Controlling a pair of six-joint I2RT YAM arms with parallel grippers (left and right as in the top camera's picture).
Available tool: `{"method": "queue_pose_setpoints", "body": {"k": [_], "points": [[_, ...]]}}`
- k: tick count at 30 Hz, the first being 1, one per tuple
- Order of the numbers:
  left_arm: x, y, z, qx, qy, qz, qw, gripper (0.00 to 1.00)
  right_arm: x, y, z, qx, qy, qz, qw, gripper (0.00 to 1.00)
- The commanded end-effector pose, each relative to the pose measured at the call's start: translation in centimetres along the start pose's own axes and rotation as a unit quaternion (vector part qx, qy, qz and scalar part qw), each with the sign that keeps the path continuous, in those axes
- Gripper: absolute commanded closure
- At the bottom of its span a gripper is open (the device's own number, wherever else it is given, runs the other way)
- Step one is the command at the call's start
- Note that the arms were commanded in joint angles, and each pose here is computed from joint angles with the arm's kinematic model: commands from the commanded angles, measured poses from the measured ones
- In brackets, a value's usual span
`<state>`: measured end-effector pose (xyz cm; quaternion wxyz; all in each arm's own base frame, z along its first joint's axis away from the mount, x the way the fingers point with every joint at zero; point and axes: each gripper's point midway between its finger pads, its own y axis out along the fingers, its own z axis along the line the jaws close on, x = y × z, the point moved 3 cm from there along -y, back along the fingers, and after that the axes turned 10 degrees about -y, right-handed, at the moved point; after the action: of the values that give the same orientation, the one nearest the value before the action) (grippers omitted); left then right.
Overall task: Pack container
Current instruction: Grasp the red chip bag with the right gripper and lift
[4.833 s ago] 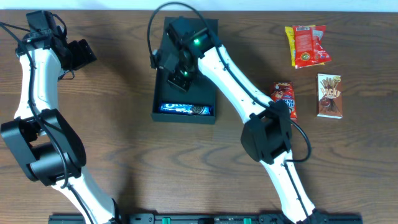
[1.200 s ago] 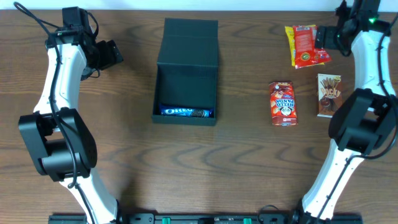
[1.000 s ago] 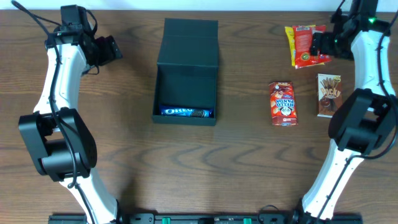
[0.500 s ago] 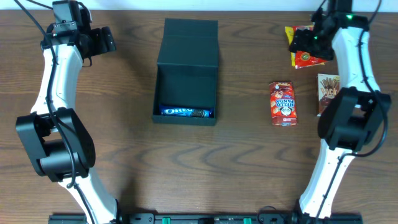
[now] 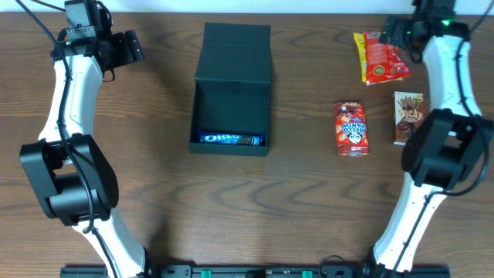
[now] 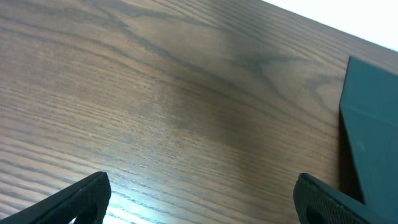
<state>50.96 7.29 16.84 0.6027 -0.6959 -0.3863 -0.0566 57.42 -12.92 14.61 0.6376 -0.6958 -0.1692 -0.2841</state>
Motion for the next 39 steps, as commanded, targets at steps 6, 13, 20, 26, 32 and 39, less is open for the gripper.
{"method": "queue_pose_setpoints", "body": {"k": [6, 13, 20, 26, 32, 39], "points": [[-0.6, 0.6, -0.1, 0.0, -0.043, 0.01, 0.999, 0.05, -2.3, 3.5, -2.2, 0.017, 0.019, 0.027, 0.999, 0.01], [-1.2, 0.6, -0.3, 0.002, -0.04, 0.02, 0.999, 0.05, -3.0, 4.9, -1.6, 0.041, 0.019, 0.03, 0.998, 0.1], [-1.2, 0.6, -0.3, 0.003, -0.04, 0.022, 0.999, 0.05, -3.5, 5.5, -1.3, 0.05, 0.026, 0.038, 0.998, 0.18], [-1.2, 0.6, -0.3, 0.003, -0.038, 0.021, 0.999, 0.05, -3.5, 5.5, -1.2, 0.052, 0.033, 0.038, 0.997, 0.2], [-1.1, 0.6, -0.2, 0.004, -0.038, 0.018, 0.999, 0.05, -3.9, 5.9, -1.9, 0.03, 0.033, 0.043, 0.998, 0.19], [-1.1, 0.6, -0.2, 0.006, -0.038, 0.018, 0.999, 0.05, -5.0, 7.3, -1.7, 0.034, 0.049, 0.058, 0.997, 0.18]]}}
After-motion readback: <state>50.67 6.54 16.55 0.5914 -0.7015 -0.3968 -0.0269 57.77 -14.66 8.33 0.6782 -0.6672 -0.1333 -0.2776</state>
